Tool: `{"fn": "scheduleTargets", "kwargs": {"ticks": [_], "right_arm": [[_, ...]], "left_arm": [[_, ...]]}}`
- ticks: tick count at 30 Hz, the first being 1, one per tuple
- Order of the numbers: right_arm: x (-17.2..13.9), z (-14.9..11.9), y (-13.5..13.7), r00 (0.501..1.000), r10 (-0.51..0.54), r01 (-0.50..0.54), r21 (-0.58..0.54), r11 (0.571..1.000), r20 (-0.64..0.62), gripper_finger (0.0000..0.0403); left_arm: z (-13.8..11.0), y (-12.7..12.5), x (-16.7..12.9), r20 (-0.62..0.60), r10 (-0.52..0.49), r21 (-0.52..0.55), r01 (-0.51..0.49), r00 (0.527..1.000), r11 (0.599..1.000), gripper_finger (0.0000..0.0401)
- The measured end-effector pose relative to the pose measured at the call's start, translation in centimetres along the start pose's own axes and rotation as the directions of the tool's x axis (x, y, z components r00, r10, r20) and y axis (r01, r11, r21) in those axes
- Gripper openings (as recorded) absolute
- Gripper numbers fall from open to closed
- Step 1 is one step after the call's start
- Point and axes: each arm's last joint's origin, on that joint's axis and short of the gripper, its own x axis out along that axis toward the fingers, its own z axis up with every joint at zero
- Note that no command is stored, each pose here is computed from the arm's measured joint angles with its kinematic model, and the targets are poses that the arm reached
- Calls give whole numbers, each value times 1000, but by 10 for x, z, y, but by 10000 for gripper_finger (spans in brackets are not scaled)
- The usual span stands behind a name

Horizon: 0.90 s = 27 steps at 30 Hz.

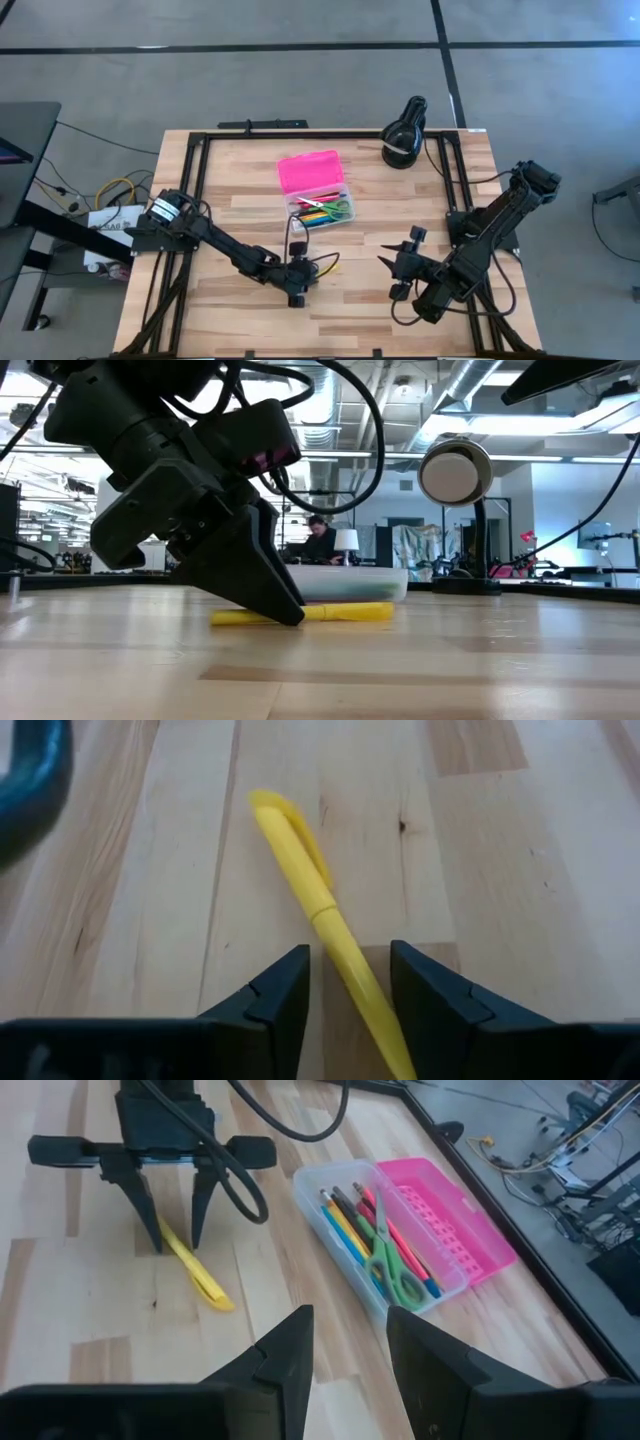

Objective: Pick & place school supplies into a supply box
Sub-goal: Put the yellow pen into the black supply box

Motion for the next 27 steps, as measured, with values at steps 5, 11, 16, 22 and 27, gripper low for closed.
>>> {"fn": "scheduleTargets", "kwargs": {"ticks": [5, 11, 16, 22, 27], "right_arm": [[0, 1, 1, 1000, 6, -6, 13, 1000, 6, 125], [0, 1, 1, 1000, 11, -11, 13, 1000, 2, 125], [0, 1, 1, 1000, 13, -13, 16, 1000, 3, 125], [0, 1, 1, 1000, 13, -13, 21, 1000, 3, 125], [0, 1, 1, 1000, 15, -15, 21, 1000, 1, 125]], "left_arm": [[-1, 2, 1, -7, 17, -2, -17, 1000, 1000, 93], [-4, 4, 1, -33, 42, 10, -41, 999, 999, 49], [-5, 5, 1, -41, 53, 15, -52, 998, 999, 33], [-5, 5, 1, -44, 53, 33, -51, 998, 998, 33], [3, 9, 0, -133, 16, 61, -8, 991, 998, 31]]}}
